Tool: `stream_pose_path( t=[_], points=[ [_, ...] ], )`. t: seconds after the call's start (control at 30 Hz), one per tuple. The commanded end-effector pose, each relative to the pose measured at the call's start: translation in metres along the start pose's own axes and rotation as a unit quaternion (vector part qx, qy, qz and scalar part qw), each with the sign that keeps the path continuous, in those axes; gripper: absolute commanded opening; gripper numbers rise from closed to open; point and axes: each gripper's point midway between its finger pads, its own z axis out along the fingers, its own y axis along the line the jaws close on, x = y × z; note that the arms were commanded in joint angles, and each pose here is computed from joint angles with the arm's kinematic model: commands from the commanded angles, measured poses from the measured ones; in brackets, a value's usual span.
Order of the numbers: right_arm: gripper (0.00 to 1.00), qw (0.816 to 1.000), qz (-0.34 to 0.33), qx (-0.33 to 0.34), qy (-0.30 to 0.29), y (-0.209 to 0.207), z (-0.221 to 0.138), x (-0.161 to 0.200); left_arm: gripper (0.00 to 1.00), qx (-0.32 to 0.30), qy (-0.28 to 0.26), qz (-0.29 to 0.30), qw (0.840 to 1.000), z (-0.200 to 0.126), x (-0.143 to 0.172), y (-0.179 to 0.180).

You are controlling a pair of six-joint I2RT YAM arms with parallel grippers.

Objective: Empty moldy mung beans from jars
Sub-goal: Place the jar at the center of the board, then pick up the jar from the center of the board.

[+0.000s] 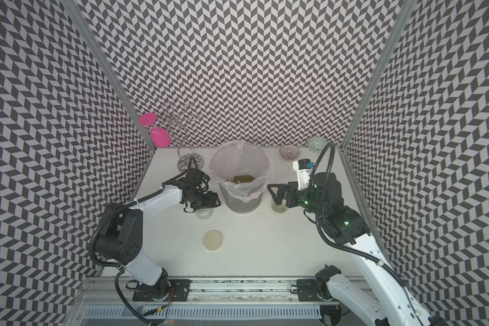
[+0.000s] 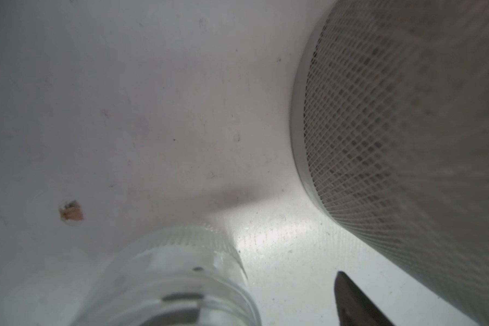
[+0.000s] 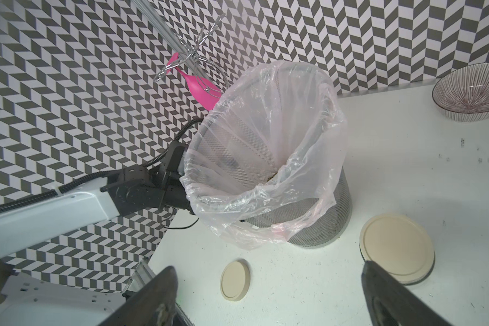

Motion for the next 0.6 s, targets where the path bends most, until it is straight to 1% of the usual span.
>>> stream_pose_path(
  t=[0.0,0.1,0.13,0.23,0.33,0.47,0.57],
  points=[
    [0.99,0.999,-0.014,0.036,-0.006,-0.016,0.0,0.004,0.87,-0.007,-0.019,0.008,1.0,-0.015,-0.012,-0.005],
    [0.99,0.997,-0.021,0.078,-0.003,-0.033,0.001,0.008,0.98,-0.006,-0.045,0.007,0.999,-0.031,-0.021,-0.011],
    [0.99,0.996,-0.022,0.089,-0.003,-0.038,0.001,0.009,1.0,-0.007,-0.05,0.007,0.999,-0.036,-0.023,-0.012],
    [0.99,0.993,-0.021,0.117,-0.002,-0.05,0.005,0.01,1.0,-0.015,-0.075,0.007,0.997,-0.056,-0.03,-0.014],
    [0.99,0.991,-0.025,0.131,0.004,-0.059,0.013,0.012,1.0,-0.028,-0.102,0.003,0.994,-0.077,-0.035,-0.014],
    [0.99,0.987,-0.033,0.154,0.027,-0.079,0.031,0.019,1.0,-0.043,-0.144,-0.007,0.989,-0.105,-0.035,-0.011],
    [0.99,0.983,-0.036,0.173,0.049,-0.097,0.045,0.026,1.0,-0.065,-0.184,-0.011,0.981,-0.128,-0.03,-0.012]
  ],
)
